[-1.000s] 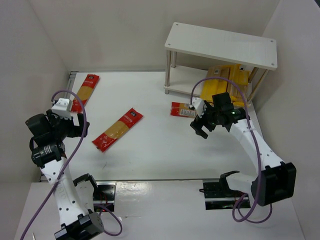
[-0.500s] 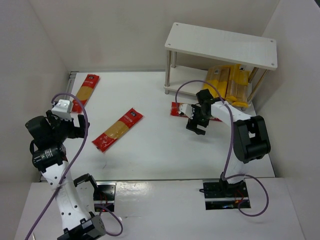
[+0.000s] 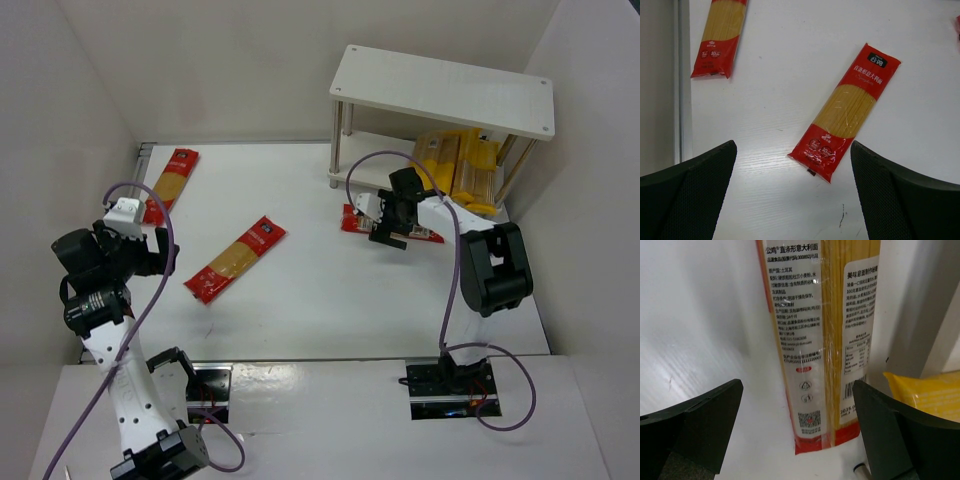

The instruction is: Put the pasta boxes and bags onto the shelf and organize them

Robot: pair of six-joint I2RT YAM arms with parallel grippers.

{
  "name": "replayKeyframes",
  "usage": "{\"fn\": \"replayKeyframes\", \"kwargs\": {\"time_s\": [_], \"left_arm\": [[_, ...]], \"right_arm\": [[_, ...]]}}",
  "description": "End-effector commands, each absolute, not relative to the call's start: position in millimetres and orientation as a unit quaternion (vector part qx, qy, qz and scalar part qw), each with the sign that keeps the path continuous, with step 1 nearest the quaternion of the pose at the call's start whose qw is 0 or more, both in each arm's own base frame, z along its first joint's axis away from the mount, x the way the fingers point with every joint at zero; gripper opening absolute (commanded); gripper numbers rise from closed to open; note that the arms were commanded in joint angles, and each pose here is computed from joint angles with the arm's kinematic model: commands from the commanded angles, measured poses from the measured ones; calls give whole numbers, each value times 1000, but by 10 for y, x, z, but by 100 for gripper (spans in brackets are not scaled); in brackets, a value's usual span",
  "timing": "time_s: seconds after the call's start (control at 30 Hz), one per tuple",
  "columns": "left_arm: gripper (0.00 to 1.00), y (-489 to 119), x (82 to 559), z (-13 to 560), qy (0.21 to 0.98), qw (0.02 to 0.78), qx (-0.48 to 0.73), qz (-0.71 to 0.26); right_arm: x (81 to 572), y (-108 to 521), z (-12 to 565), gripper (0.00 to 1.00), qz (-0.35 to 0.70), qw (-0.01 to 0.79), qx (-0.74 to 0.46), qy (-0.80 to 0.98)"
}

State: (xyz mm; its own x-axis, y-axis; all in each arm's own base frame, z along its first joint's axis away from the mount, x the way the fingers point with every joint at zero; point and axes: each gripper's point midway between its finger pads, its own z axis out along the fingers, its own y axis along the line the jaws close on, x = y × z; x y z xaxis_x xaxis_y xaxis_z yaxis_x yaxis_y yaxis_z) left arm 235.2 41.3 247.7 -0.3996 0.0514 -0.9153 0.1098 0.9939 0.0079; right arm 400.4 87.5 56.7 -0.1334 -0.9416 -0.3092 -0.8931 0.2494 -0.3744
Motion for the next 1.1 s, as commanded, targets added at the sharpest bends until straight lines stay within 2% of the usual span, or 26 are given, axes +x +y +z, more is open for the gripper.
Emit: {"fn": "replayKeyframes", "kwargs": {"time_s": [0.0, 0.1, 0.23, 0.37, 0.47, 0.5, 0.6, 0.7, 0.83, 1.07], "left_arm": [[100, 435, 2379, 2526, 828, 558, 54, -19], [100, 431, 2379, 2526, 828, 557, 50, -21], [100, 424, 2368, 2544, 826, 561, 52, -19], [100, 424, 2368, 2545, 826, 561, 52, -19], [100, 424, 2368, 2545, 826, 561, 52, -19], [100, 424, 2368, 2545, 826, 561, 52, -19], [100, 417, 2357, 2563, 824, 564, 53, -17], [100, 417, 2357, 2563, 824, 564, 53, -17], [100, 417, 2357, 2563, 824, 564, 53, -17], [100, 417, 2357, 2563, 824, 564, 53, -17]], "right_arm": [[4295, 862, 589, 99, -79, 266, -607, 745], [4376, 885, 558, 99, -81, 273, -602, 746], [4418, 897, 543, 93, -79, 274, -599, 749], [4397, 894, 478, 79, -71, 259, -597, 756], [4338, 896, 398, 57, -57, 237, -602, 761], [4331, 894, 358, 40, -55, 233, -602, 762], [4265, 918, 313, 10, -50, 223, -607, 761], [4226, 934, 283, 0, -50, 218, -607, 763], [4118, 1037, 289, 0, -31, 210, -617, 757], [3738, 1568, 246, 0, 21, 196, -642, 741]]}}
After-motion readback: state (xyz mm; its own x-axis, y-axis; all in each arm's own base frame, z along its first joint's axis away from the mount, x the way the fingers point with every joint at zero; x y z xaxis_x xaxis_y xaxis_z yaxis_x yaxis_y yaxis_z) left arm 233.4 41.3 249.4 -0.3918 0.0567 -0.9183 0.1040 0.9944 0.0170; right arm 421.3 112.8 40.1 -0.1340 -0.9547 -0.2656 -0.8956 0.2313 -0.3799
